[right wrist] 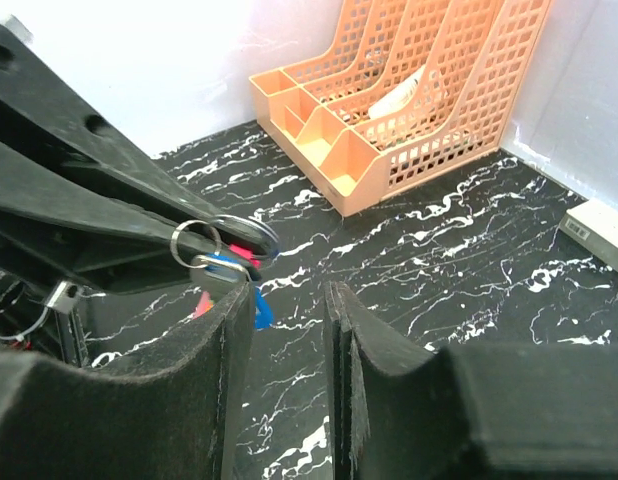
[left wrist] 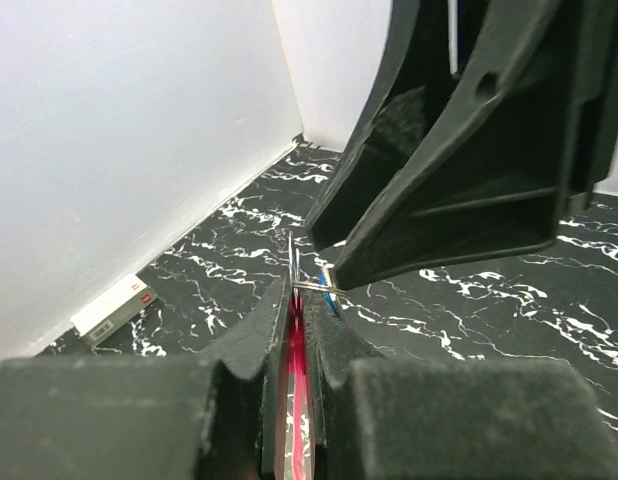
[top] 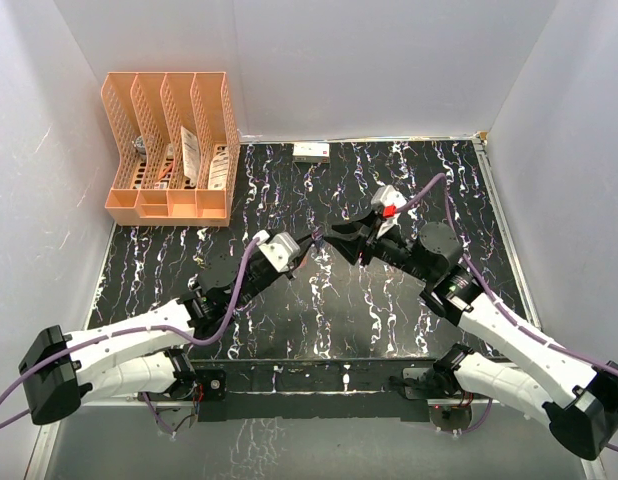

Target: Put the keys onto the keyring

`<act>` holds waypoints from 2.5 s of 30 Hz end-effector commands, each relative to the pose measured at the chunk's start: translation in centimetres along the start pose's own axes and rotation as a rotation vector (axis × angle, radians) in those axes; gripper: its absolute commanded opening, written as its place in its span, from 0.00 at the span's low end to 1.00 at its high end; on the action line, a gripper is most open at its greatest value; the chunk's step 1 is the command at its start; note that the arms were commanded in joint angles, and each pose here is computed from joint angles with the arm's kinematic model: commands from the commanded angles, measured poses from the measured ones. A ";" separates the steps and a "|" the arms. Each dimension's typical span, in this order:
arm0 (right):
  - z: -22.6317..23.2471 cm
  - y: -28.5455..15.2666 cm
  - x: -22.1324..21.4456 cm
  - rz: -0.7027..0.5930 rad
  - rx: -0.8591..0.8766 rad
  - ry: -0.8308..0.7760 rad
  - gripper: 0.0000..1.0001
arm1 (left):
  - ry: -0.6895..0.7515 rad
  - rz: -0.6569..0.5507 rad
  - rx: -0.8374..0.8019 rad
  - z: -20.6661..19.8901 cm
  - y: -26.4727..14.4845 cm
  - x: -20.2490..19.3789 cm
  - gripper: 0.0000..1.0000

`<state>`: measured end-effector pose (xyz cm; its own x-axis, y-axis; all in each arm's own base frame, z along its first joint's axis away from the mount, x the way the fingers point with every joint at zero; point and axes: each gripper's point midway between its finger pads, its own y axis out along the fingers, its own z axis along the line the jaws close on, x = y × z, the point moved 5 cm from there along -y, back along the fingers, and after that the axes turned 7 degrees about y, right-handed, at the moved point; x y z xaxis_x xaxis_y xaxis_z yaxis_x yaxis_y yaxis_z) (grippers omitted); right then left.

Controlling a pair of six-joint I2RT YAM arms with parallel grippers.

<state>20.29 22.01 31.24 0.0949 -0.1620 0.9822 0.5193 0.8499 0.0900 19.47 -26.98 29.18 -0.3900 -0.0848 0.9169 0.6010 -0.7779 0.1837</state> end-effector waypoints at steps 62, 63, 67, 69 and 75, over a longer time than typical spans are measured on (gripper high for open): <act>0.8 0.8 1.6 -0.024 0.104 -0.145 0.11 | -0.112 0.024 -0.274 -0.7 0.6 0.7 0.00; 0.8 0.8 1.6 -0.025 0.105 -0.146 0.09 | -0.114 0.026 -0.277 -0.7 0.6 0.6 0.00; 1.0 0.7 1.6 -0.030 0.126 -0.157 0.04 | -0.122 0.032 -0.277 -0.7 0.6 0.5 0.00; 1.1 0.6 1.6 -0.032 0.132 -0.163 0.03 | -0.126 0.030 -0.285 -0.6 0.7 0.6 0.00; 1.3 0.6 1.6 -0.033 0.151 -0.167 0.07 | -0.148 0.036 -0.322 -0.9 1.0 0.2 0.00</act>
<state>20.40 22.61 29.97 0.0161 -0.0438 0.9989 0.4421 0.8964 0.0322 19.46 -27.65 27.39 -0.2337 -0.0934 0.9678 0.4020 -0.9156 0.0087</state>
